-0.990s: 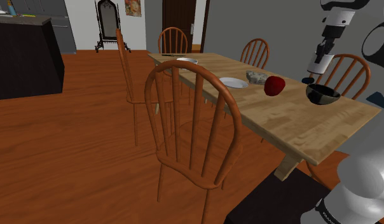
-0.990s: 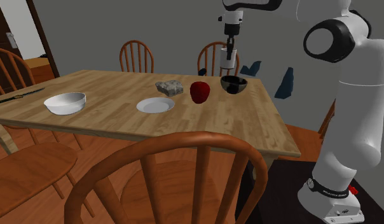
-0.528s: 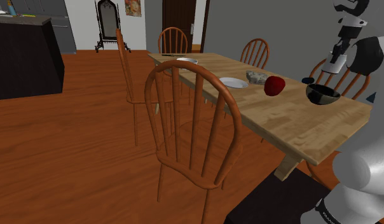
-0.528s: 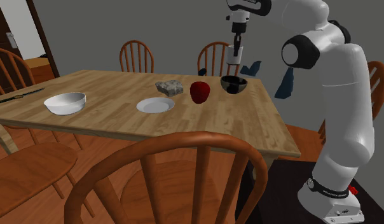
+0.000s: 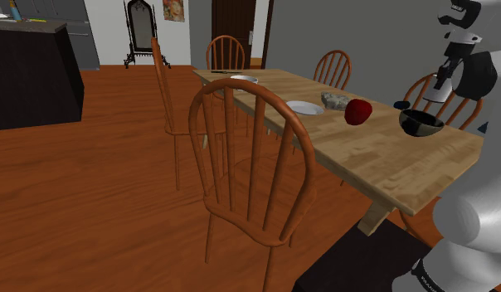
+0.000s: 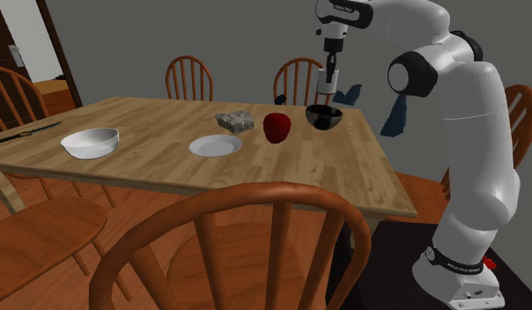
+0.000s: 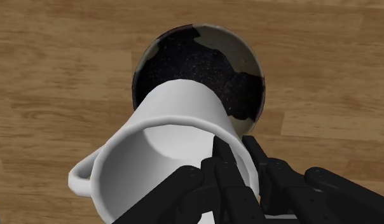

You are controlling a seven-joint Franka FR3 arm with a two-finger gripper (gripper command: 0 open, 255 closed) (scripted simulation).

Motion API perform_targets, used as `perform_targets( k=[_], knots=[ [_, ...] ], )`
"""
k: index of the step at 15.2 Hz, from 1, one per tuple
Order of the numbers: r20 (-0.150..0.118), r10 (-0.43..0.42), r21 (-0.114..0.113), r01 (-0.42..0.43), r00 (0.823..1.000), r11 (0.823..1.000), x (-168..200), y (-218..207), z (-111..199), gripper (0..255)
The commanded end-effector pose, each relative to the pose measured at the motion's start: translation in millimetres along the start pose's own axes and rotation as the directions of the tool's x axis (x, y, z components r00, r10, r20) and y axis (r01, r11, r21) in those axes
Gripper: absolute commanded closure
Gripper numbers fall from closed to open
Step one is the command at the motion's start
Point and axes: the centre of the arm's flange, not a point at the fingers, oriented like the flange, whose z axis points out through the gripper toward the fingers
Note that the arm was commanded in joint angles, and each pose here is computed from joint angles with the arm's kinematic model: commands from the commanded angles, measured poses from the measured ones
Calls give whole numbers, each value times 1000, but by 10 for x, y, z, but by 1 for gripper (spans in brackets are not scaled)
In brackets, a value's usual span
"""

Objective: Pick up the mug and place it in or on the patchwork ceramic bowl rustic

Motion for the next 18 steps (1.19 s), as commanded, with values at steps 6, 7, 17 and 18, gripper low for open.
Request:
perform_targets(
  k=[6,7,17,18],
  knots=[
    [0,-1,-1,1,1000,1000,-15,-20,373,255],
    [0,-1,-1,1,1000,1000,-15,-23,426,255],
    [0,-1,-1,1,1000,1000,-19,-40,667,255],
    [0,-1,-1,1,1000,1000,-19,-40,667,255]
  ],
)
